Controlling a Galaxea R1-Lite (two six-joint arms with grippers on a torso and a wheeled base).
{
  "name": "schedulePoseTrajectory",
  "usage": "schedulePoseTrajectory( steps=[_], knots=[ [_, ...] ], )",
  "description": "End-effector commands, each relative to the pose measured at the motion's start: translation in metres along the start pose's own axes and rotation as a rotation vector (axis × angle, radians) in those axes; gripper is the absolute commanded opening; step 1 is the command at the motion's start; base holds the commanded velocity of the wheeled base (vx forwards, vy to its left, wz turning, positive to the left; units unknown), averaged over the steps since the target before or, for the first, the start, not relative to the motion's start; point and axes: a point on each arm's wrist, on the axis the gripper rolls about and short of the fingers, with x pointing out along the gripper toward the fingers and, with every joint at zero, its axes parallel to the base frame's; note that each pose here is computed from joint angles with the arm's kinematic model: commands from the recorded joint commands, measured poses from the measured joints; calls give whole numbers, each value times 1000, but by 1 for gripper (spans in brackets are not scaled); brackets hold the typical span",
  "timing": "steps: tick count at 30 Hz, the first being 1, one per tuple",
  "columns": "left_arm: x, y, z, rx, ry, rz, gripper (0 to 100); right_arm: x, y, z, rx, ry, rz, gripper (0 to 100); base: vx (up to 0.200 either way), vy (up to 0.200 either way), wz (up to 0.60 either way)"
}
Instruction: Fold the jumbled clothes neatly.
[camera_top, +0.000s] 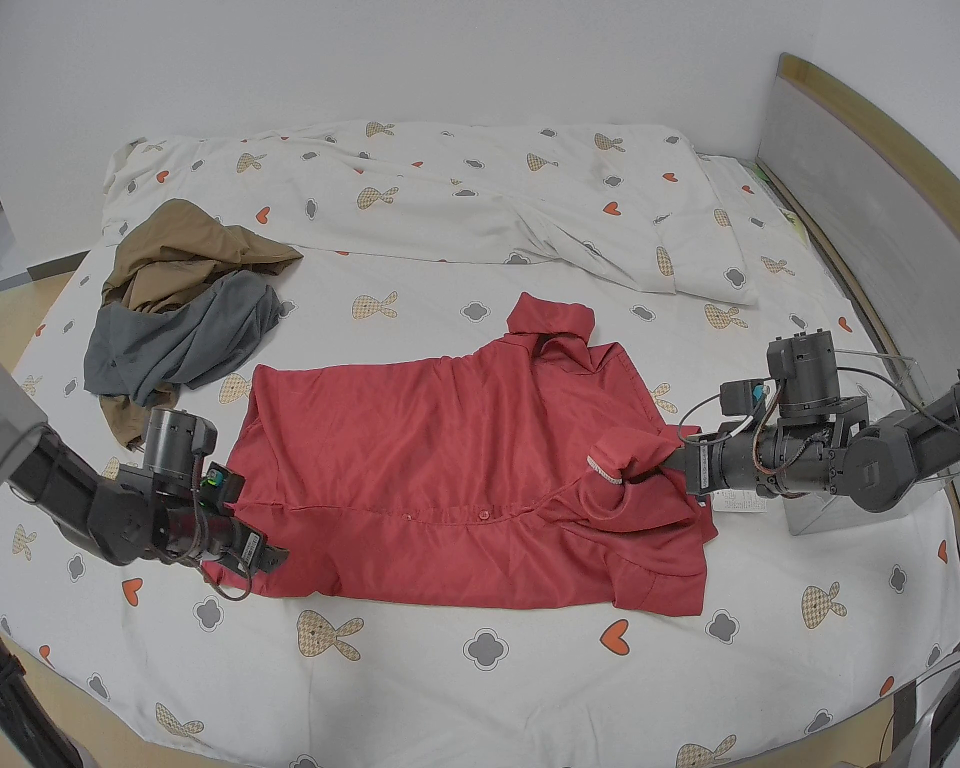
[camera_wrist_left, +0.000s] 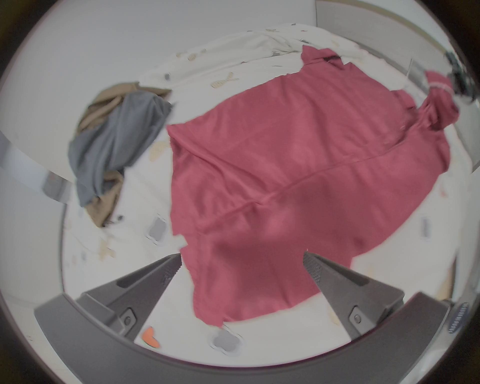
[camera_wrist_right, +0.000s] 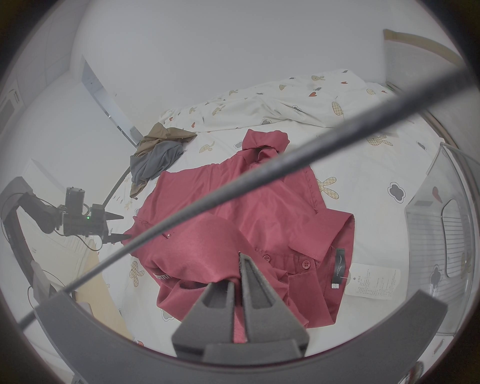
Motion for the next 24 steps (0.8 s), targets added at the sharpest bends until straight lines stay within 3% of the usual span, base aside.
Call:
schedulePoseTrajectory(
  steps=[1, 2, 3, 4, 5, 7, 13, 14, 15, 16, 18, 20, 24],
  knots=[
    [-108, 52, 22, -281, -156, -448, 100, -5, 1, -3, 1, 3, 4, 0, 0, 0, 0],
    [-113, 56, 21, -293, -166, -486, 100, -5, 1, -3, 1, 3, 4, 0, 0, 0, 0],
    [-129, 67, 19, -321, -230, -597, 100, -5, 1, -3, 1, 4, 4, 0, 0, 0, 0],
    [-129, 67, 19, -321, -230, -597, 100, -5, 1, -3, 1, 4, 4, 0, 0, 0, 0],
    [-148, 76, 13, -333, -329, -715, 100, -5, 1, -4, 3, 7, 3, 0, 0, 0, 0],
    [-162, 77, 10, -326, -380, -758, 100, -6, 1, -6, 4, 12, 3, 0, 0, 0, 0],
    [-160, 66, 3, -287, -391, -709, 100, -9, 0, -5, 7, 8, 1, 0, 0, 0, 0],
    [-149, 64, 0, -322, -365, -633, 100, -9, 0, -6, 16, 9, 0, 0, 0, 0, 0],
    [-149, 64, 0, -322, -365, -633, 100, -9, 0, -6, 16, 9, 0, 0, 0, 0, 0],
    [-125, 63, -2, -352, -330, -506, 100, -9, 1, -6, 28, 10, 3, 0, 0, 0, 0],
    [-112, 62, -3, -354, -311, -470, 100, -9, 0, -6, 28, 8, 2, 0, 0, 0, 0],
    [-69, 61, -14, -371, -265, -393, 100, -9, 0, -6, 31, 9, 1, 0, 0, 0, 0],
    [-37, 59, -25, -477, -163, -408, 100, -9, 0, -8, 32, 15, 0, 0, 0, 0, 0]
  ],
)
